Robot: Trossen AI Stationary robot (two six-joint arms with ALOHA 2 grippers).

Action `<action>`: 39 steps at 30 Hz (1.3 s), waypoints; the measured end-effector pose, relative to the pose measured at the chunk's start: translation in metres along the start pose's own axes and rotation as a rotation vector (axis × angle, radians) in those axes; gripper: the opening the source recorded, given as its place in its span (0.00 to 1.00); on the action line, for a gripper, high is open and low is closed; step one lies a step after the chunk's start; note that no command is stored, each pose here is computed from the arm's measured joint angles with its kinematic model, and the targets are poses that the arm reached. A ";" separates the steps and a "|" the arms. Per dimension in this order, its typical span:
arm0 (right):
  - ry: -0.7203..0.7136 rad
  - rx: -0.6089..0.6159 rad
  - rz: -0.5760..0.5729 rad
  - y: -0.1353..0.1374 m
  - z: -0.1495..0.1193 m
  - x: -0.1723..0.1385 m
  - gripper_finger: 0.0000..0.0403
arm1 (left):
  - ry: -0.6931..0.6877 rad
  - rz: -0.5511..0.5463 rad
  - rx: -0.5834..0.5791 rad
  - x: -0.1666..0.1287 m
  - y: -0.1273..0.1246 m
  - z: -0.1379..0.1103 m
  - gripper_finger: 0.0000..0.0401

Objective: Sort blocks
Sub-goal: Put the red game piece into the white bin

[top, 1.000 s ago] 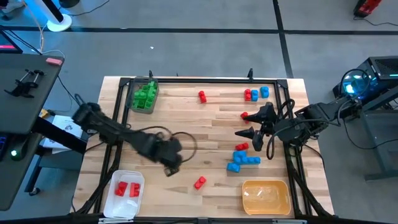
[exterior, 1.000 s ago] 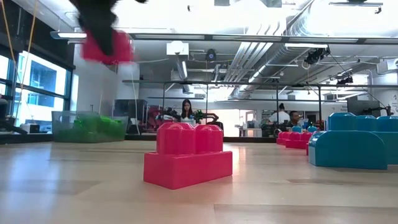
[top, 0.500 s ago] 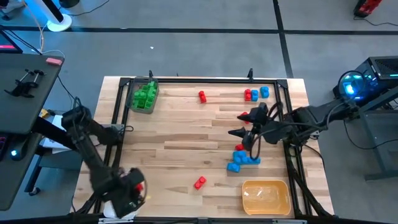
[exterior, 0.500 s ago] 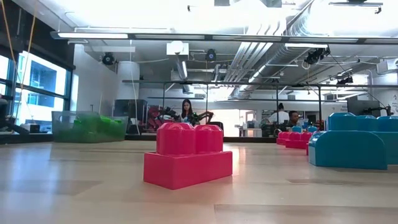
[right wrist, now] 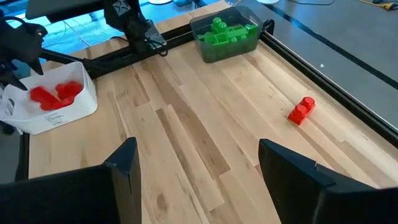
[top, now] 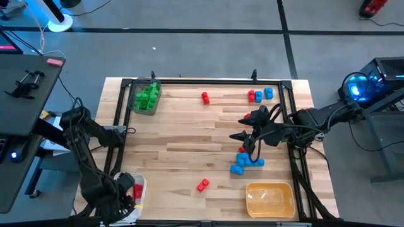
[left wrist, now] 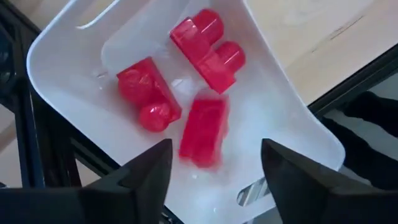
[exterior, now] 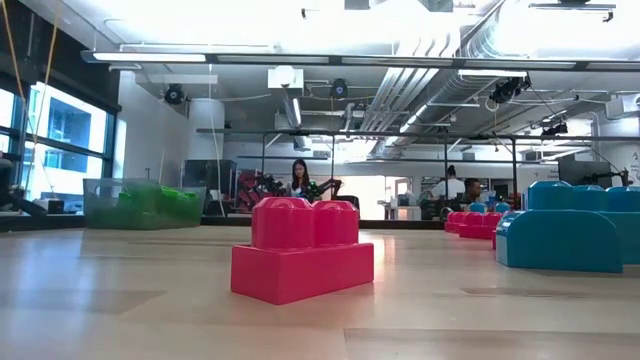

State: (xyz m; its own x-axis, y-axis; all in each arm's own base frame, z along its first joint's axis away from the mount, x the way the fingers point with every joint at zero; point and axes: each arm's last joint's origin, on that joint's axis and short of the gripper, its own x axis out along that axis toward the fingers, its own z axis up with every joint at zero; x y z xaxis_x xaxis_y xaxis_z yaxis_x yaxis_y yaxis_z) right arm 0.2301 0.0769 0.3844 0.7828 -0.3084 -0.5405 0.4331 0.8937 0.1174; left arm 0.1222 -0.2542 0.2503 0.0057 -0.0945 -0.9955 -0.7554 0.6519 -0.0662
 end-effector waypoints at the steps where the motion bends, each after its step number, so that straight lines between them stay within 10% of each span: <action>1: 0.002 0.001 0.003 0.000 0.000 0.000 0.53 | -0.001 -0.012 -0.001 -0.003 0.000 0.003 0.61; 11: 0.062 0.038 0.175 0.007 0.002 -0.001 0.53 | -0.351 -0.328 0.132 -0.044 -0.024 0.100 0.68; 22: 0.114 0.084 0.246 0.019 -0.008 -0.011 0.53 | -0.395 -0.452 0.286 0.011 -0.073 0.261 0.68; 32: 0.320 0.046 0.225 0.060 -0.044 0.027 0.53 | -0.358 -0.377 0.494 0.001 -0.070 0.219 0.68; 39: 0.501 -0.160 0.344 0.098 -0.082 0.100 0.53 | -0.557 -0.281 0.328 -0.019 -0.029 0.177 0.68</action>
State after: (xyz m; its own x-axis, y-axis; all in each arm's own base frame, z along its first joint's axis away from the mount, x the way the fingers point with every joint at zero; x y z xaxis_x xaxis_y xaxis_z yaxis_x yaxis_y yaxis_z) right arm 0.3142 0.1606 0.2740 0.5438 0.1612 -0.8236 0.0910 0.9643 0.2488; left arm 0.2598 -0.1377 0.2588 0.5726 0.0492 -0.8183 -0.4402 0.8605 -0.2563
